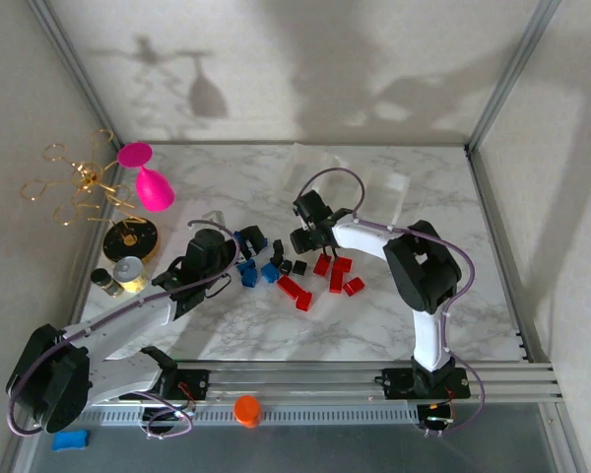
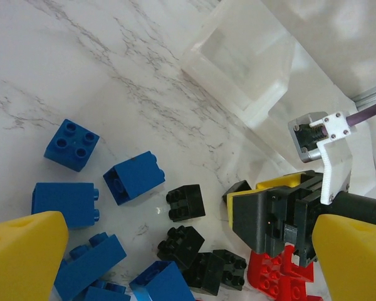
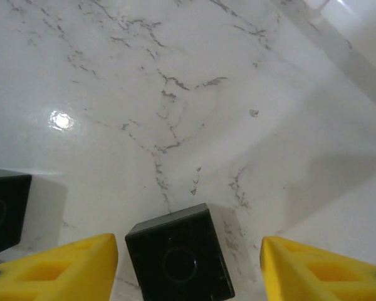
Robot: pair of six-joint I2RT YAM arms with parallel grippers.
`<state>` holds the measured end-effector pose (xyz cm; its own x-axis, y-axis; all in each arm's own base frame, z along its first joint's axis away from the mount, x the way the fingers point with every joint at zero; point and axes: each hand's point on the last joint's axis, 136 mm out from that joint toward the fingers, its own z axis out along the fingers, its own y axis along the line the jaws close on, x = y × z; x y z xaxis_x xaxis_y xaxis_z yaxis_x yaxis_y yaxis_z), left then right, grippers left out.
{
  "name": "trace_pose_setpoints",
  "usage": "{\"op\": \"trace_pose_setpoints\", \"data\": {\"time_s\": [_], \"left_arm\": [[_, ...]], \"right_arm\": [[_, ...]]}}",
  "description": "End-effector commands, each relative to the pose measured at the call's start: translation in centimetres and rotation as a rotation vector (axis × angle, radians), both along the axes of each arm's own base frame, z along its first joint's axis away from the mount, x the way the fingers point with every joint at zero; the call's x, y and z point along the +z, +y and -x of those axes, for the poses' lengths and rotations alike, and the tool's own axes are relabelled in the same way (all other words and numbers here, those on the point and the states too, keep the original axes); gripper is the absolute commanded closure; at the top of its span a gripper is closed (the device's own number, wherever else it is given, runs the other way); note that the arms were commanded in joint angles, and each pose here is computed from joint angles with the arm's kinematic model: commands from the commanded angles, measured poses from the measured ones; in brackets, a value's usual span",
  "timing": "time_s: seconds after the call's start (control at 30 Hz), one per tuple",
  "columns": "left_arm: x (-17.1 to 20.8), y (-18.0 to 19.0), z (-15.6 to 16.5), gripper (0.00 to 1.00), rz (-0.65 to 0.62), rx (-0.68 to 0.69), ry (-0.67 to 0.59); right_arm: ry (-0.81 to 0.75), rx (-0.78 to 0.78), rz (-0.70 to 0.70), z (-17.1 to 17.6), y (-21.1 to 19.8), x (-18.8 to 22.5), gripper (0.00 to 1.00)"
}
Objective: Sort the legos into containers by color
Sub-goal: Pick up the lego from the center of the table.
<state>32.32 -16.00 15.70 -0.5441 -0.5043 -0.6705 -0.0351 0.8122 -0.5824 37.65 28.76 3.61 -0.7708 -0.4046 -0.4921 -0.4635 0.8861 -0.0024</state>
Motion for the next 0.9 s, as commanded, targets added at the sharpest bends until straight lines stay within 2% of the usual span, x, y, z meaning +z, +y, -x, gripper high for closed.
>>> {"op": "trace_pose_setpoints", "data": {"time_s": [0.0,0.3,0.43,0.6,0.87], "left_arm": [[1.9,-0.3,-0.9,0.0,0.005,0.018,-0.05],[2.0,-0.6,-1.4,0.0,0.002,0.011,-0.044],[2.8,-0.7,-1.6,0.0,0.006,0.01,-0.057],[3.8,-0.7,-2.5,0.0,0.016,0.013,-0.069],[5.5,0.0,-4.3,0.0,0.011,0.043,-0.089]], "right_arm": [[-0.005,0.018,0.024,-0.7,0.3,-0.1,0.44],[-0.004,0.041,0.036,-0.9,0.5,-0.1,0.68],[-0.045,0.039,-0.005,-1.7,1.2,2.1,0.71],[-0.128,-0.017,-0.097,-4.8,1.7,5.7,0.74],[-0.268,-0.146,-0.164,-11.2,2.5,9.0,0.81]]}}
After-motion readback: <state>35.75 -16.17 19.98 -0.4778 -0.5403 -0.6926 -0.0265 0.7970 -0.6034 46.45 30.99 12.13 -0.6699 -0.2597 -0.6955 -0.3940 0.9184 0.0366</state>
